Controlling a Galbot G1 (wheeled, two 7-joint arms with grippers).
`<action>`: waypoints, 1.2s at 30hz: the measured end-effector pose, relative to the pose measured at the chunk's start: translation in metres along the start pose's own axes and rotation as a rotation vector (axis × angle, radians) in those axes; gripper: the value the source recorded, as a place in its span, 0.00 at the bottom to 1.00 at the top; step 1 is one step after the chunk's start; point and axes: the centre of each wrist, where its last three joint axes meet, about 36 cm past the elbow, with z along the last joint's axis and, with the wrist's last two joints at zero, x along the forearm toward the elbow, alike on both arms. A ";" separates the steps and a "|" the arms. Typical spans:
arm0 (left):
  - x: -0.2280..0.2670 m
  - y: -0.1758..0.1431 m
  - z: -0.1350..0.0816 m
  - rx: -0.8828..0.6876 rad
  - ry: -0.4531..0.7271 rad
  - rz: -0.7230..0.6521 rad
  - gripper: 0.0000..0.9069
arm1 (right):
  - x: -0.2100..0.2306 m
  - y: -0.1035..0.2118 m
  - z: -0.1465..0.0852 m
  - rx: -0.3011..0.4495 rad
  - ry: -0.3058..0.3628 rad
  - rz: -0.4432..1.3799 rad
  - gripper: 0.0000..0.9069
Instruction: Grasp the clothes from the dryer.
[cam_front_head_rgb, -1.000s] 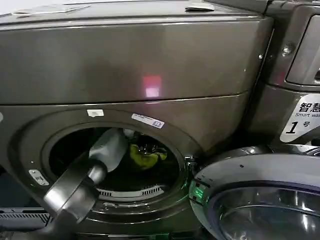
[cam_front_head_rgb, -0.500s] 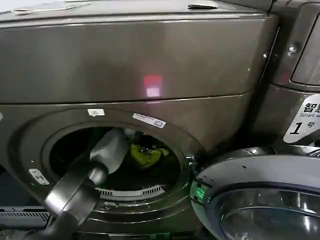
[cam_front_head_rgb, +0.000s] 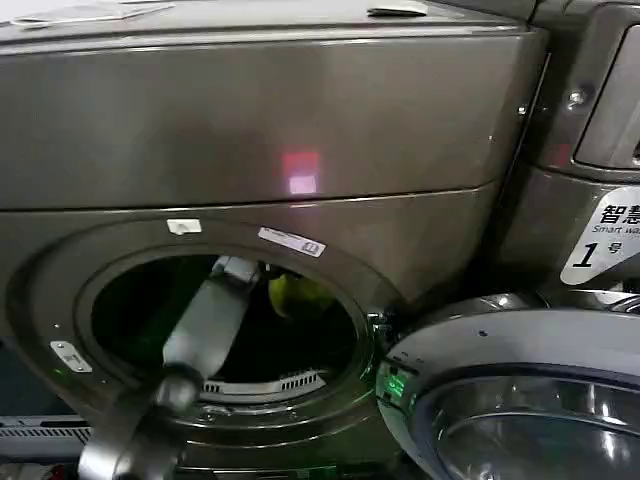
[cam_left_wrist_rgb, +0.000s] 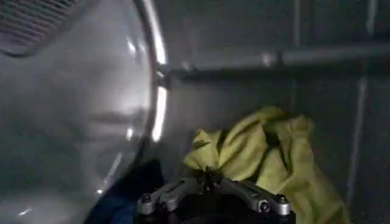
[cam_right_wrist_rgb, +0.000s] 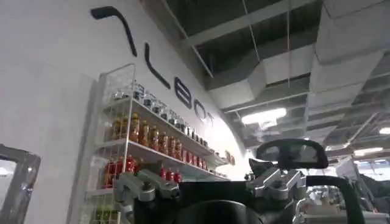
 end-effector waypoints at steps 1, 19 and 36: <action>0.003 -0.005 0.002 0.025 -0.032 -0.028 0.00 | 0.000 0.000 0.000 0.000 -0.002 -0.002 1.00; 0.107 -0.101 0.062 0.420 -0.558 -0.683 0.00 | 0.000 0.010 0.002 0.017 -0.037 -0.041 1.00; 0.130 -0.160 0.083 0.483 -0.642 -0.762 0.00 | -0.005 0.005 0.004 0.024 -0.092 -0.030 1.00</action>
